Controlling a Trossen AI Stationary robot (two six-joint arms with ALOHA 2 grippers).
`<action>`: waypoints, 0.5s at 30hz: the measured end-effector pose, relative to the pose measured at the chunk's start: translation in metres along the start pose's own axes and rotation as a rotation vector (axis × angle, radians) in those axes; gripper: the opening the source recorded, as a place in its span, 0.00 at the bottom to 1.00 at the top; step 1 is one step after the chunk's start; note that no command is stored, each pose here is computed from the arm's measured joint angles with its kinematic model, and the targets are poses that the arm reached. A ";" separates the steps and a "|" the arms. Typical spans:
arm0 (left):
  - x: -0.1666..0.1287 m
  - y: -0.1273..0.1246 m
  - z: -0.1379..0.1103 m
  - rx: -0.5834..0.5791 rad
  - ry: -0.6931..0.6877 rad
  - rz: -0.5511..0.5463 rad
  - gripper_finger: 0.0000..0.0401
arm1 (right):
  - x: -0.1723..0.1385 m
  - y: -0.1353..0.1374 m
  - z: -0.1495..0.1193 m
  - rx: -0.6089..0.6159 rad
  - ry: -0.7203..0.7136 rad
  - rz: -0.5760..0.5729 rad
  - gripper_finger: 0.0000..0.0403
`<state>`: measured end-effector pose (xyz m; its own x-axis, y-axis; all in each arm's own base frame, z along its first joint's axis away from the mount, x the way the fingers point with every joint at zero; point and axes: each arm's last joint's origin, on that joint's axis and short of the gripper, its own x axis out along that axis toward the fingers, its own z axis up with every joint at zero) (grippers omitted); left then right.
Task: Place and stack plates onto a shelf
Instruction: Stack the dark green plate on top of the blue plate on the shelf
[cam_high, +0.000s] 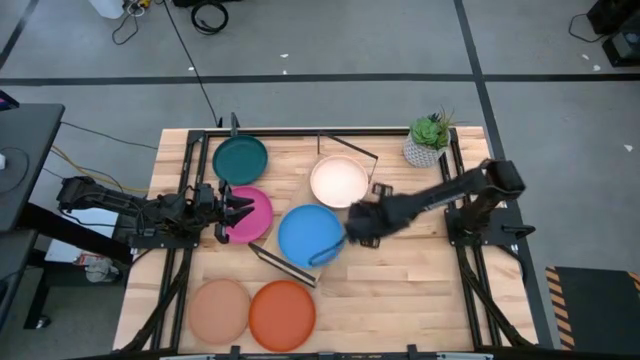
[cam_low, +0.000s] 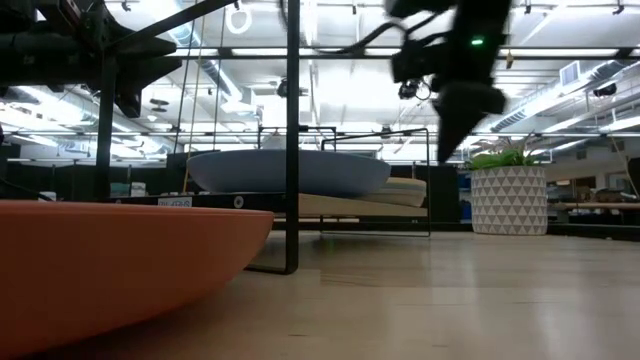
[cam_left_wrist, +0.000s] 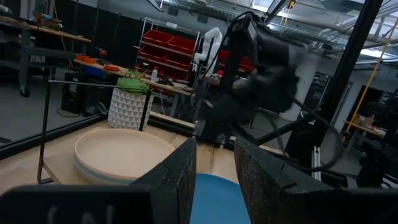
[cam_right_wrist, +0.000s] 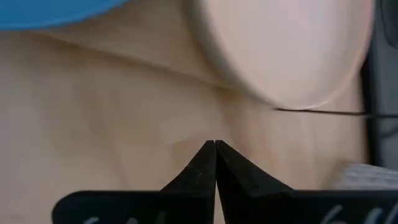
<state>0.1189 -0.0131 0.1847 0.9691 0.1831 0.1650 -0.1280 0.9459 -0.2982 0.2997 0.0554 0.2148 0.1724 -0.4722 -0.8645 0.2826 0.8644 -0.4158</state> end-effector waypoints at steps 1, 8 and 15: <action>0.000 0.000 0.000 0.000 0.000 0.000 0.29 | -0.001 0.006 -0.008 0.015 -0.032 0.014 0.03; 0.000 0.000 0.000 -0.004 0.000 0.000 0.29 | 0.005 0.037 -0.052 0.051 -0.301 0.124 0.03; 0.000 -0.001 0.011 -0.096 -0.106 0.026 0.29 | 0.023 0.050 -0.067 -0.005 -0.522 0.213 0.03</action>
<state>0.1166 -0.0112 0.1951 0.9373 0.2397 0.2530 -0.1274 0.9114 -0.3912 0.2543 0.0991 0.1549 0.6692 -0.3087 -0.6759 0.1861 0.9502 -0.2498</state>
